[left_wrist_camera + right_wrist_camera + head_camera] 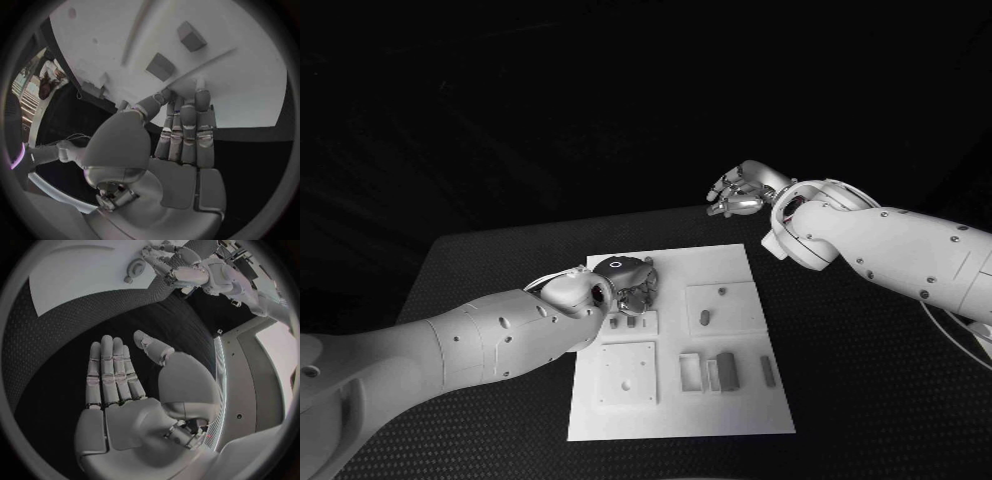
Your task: Assemble the parts on the task board
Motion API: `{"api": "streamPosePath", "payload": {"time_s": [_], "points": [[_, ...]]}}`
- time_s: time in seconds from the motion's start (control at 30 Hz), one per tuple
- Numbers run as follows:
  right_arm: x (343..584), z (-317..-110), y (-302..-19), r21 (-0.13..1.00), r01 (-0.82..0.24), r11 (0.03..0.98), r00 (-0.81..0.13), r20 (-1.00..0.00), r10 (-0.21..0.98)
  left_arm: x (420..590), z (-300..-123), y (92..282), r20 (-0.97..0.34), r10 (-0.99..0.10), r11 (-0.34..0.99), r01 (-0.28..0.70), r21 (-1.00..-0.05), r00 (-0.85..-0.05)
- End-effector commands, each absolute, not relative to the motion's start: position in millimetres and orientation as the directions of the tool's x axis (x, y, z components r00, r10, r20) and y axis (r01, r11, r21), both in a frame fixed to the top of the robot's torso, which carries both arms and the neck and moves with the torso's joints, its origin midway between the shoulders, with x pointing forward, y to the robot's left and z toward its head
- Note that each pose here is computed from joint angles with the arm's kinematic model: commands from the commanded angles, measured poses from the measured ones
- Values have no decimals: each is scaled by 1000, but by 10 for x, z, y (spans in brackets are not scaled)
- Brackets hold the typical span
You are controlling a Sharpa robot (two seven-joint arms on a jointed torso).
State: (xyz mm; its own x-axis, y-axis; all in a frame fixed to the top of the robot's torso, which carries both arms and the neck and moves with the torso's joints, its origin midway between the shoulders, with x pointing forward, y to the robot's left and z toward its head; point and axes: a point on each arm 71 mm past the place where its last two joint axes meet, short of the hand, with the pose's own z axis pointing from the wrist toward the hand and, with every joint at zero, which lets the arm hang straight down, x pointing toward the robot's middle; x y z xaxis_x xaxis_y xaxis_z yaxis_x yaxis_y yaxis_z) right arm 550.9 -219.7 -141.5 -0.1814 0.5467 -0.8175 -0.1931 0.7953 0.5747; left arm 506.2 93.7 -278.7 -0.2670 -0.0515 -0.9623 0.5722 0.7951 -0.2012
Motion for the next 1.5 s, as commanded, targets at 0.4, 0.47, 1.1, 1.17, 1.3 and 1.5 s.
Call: {"api": "streamPosePath", "payload": {"time_s": [0.4,0.47,1.1,1.17,1.3,1.5], "points": [[5506,-1411,-2182,575,-205,792,-184,-817,546,5067,-2826,910,-956,-33,798,568,-201,-292],[5505,-1411,-2178,575,-205,792,-185,-817,546,5065,-2850,915,-954,-30,800,565,-201,-298],[5499,-1410,-2176,579,-205,789,-188,-814,549,5057,-2916,912,-951,-25,798,567,-204,-308],[5499,-1410,-2171,580,-206,788,-189,-814,549,5056,-2911,910,-953,-30,795,571,-206,-302],[5498,-1412,-2168,580,-206,788,-191,-814,548,5056,-2898,915,-954,-55,792,569,-222,-296],[5500,-1412,-2175,579,-205,789,-190,-814,548,5062,-2881,935,-954,-88,791,562,-241,-286]]}}
